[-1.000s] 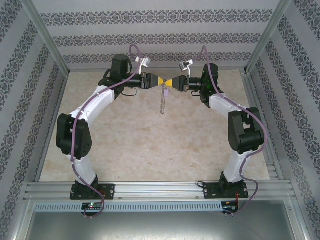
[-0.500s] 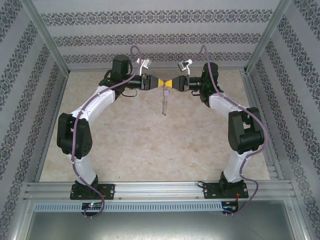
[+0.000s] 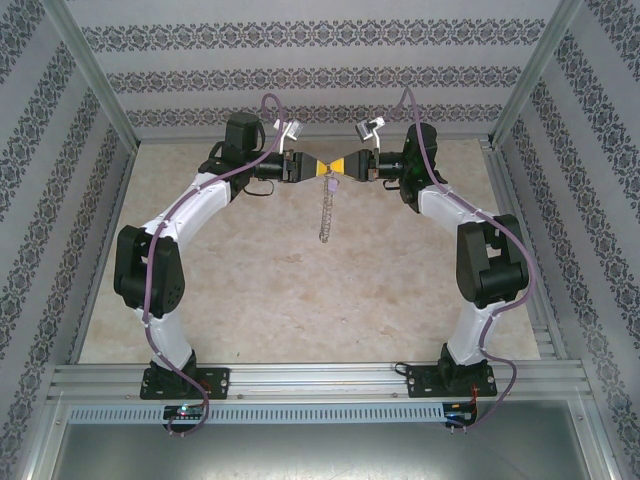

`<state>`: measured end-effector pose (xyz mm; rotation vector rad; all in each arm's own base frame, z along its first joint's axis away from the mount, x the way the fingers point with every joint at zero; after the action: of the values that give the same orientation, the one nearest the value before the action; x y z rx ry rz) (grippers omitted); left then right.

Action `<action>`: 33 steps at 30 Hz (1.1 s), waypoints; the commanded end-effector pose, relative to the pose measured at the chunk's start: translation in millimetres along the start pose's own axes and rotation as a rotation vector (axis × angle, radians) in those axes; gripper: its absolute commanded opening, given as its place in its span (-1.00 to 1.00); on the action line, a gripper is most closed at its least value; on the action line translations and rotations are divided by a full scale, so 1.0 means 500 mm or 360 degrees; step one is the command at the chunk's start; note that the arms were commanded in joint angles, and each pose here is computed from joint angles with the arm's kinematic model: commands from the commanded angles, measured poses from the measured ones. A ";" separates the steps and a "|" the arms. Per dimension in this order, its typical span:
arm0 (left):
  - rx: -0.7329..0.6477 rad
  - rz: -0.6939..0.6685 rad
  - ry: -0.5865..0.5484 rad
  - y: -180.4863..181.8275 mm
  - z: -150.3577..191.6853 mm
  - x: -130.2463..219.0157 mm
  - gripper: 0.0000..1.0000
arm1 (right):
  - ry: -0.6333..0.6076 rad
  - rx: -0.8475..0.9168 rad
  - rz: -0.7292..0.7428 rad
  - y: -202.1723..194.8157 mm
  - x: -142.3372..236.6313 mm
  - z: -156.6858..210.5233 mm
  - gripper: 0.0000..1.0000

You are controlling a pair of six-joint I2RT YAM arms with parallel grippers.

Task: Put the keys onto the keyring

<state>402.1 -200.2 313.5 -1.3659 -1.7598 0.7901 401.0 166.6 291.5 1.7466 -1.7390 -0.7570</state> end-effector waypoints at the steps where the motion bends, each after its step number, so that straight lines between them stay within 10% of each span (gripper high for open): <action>1: -0.0063 0.0059 0.0004 -0.002 -0.005 -0.002 -0.27 | 0.0045 0.0075 -0.0060 0.012 -0.015 -0.005 -1.00; 33: -0.0107 0.0119 0.0032 -0.013 0.011 -0.007 -1.00 | 0.0025 0.0051 -0.0035 0.001 -0.018 0.002 -1.00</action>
<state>400.8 -201.5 305.0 -1.3946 -1.7389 0.7868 400.2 174.7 284.1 1.7488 -1.7011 -0.7567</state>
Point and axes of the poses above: each hand's point on the last joint's axis, 136 mm out from that joint toward the fingers, its own x axis back along the fingers, its own y axis along the line the jaws close on, z = x × y, the point moved 9 cm from there along x, back along the fingers, and after that the axes turned 7 degrees about x, right-handed, at the moved point
